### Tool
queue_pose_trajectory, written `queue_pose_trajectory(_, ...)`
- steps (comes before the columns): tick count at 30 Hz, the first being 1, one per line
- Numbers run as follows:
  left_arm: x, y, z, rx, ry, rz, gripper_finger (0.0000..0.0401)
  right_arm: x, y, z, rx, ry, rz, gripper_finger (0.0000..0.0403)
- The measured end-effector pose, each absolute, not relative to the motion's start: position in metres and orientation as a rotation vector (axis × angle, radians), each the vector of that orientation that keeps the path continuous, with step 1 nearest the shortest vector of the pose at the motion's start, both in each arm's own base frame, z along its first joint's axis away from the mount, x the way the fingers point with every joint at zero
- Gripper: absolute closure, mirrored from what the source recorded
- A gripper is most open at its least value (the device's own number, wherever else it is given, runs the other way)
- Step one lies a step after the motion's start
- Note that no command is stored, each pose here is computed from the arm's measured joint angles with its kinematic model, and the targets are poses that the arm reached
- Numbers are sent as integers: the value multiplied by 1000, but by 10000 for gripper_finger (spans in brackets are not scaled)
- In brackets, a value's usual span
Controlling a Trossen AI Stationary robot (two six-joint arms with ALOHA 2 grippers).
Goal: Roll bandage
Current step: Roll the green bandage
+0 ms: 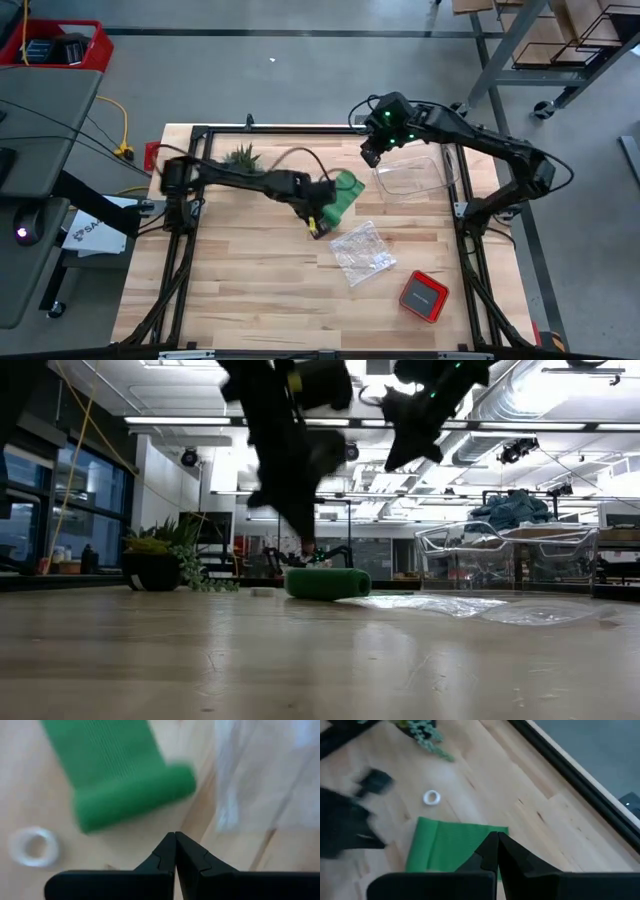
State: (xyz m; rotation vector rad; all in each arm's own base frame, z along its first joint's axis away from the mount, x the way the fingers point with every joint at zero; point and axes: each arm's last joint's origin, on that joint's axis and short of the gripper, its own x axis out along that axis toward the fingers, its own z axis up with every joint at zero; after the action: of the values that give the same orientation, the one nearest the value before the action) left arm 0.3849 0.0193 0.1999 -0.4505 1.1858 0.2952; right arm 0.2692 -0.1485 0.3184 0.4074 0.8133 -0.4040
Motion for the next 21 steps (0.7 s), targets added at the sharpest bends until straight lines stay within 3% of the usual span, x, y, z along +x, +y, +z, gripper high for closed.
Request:
queue_pose_trajectory(9, 396, 25, 147, -617, 1319, 313, 401, 247, -135, 336, 447, 821, -394, 403)
queue_pose_trajectory(16, 404, 50, 155, -690, 1188, 381, 401, 243, -133, 338, 463, 820, -403, 403)
queue_pose_trajectory(21, 420, 77, 193, -618, 1038, 378, 401, 243, -133, 338, 462, 816, -405, 403)
